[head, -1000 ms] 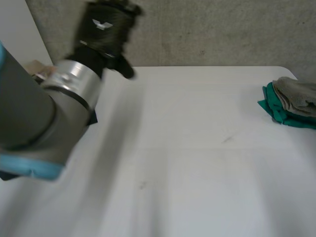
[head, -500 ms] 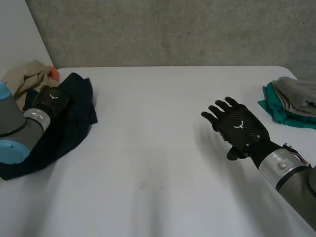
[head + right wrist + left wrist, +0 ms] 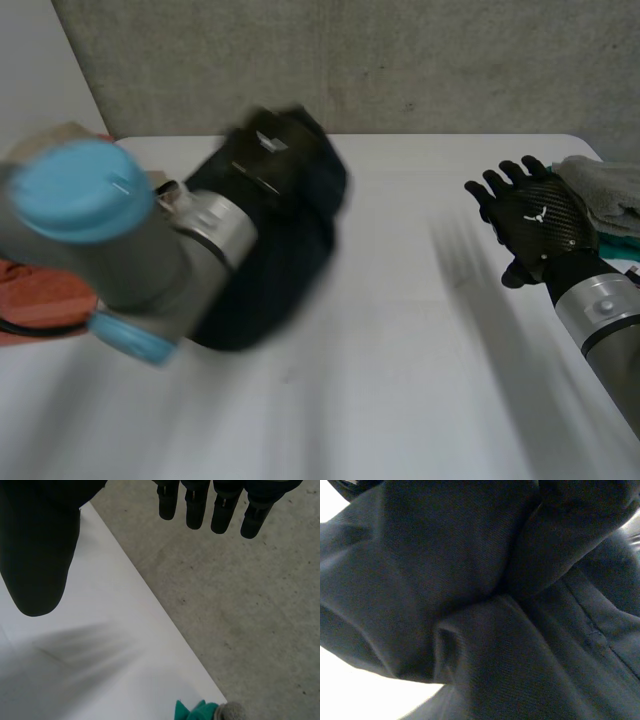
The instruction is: Fold the laundry.
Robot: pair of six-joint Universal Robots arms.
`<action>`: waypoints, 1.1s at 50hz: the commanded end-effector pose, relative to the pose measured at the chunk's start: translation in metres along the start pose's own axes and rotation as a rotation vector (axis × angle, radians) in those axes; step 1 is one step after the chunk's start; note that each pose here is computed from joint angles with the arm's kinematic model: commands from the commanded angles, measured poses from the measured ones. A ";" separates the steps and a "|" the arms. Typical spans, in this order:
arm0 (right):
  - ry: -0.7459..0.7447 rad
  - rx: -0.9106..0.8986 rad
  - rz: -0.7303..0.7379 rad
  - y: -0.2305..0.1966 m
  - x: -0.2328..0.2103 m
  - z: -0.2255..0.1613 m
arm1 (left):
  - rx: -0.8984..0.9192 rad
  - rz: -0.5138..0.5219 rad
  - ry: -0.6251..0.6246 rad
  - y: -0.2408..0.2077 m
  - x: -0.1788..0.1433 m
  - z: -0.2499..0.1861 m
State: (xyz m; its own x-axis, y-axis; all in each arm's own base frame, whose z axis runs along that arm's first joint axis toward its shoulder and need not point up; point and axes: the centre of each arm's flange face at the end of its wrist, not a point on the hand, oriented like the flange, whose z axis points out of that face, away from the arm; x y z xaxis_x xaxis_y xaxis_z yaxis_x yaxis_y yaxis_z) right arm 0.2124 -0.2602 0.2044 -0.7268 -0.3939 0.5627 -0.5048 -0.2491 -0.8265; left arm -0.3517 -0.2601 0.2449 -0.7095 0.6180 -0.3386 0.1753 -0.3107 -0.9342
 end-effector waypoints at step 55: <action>-0.110 -0.156 0.228 -0.001 -0.008 0.003 | -0.240 -0.011 -0.406 0.022 -0.026 -0.042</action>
State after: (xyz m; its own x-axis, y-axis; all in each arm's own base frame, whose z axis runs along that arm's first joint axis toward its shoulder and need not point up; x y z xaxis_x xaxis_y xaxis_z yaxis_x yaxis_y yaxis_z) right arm 0.2204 -0.2595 0.1964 -0.7771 -0.5257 0.3461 -0.4090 0.0037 -0.9125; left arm -0.3280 -0.2038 0.1664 -0.8274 0.4718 -0.3047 0.3690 0.0477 -0.9282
